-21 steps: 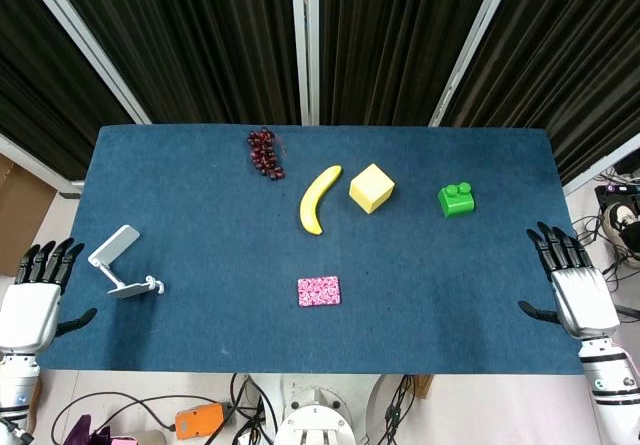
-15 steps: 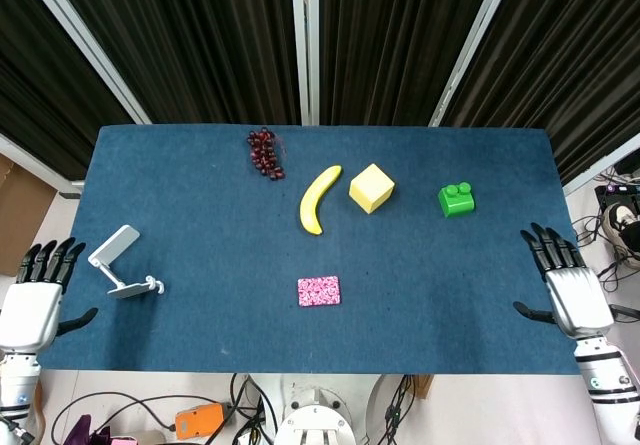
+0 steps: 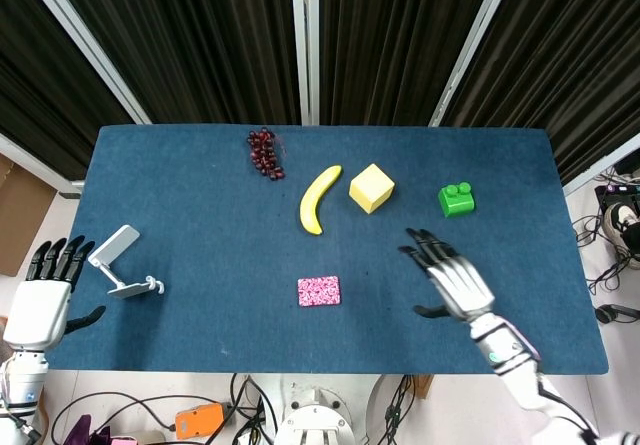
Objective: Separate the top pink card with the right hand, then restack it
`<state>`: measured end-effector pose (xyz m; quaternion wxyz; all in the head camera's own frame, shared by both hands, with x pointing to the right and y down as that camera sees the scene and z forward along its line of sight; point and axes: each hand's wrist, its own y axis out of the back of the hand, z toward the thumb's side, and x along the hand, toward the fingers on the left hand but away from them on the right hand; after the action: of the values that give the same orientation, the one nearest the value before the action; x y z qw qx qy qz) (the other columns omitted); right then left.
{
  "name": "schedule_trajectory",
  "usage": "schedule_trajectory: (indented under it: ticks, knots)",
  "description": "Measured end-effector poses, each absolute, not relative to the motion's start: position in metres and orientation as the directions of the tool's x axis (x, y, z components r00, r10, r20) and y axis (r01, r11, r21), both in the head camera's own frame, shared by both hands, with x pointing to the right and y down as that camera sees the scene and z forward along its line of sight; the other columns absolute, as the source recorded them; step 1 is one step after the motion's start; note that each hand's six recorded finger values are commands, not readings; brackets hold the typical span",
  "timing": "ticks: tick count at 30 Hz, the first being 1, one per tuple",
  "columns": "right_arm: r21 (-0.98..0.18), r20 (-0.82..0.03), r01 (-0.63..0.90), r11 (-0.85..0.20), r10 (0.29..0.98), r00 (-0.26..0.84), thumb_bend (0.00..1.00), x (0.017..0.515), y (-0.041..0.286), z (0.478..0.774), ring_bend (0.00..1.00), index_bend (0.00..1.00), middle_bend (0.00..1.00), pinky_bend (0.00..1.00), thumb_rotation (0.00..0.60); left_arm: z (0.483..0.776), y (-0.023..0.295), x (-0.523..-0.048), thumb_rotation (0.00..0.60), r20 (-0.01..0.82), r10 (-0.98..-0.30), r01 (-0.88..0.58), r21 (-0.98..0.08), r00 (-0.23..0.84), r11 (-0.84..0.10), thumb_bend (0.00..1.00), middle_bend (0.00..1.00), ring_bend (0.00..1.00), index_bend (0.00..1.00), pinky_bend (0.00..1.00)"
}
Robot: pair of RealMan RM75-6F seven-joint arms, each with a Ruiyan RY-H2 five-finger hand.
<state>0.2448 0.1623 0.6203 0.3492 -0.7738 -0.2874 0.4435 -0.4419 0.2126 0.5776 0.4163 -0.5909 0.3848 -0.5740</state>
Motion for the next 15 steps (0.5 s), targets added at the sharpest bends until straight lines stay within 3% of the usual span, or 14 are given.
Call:
schedule_trajectory:
  ticks: [15]
  knots:
    - [-0.664,-0.648,0.058,-0.746,0.612,0.453,0.27,0.108,0.173,0.689,0.0,0.32,0.05,0.15,0.6,0.581,0.212,-0.444,0.6,0.372,-0.927,0.034,-0.928,0.055,-0.371,0.05,0.06,0.0,0.09,0.02]
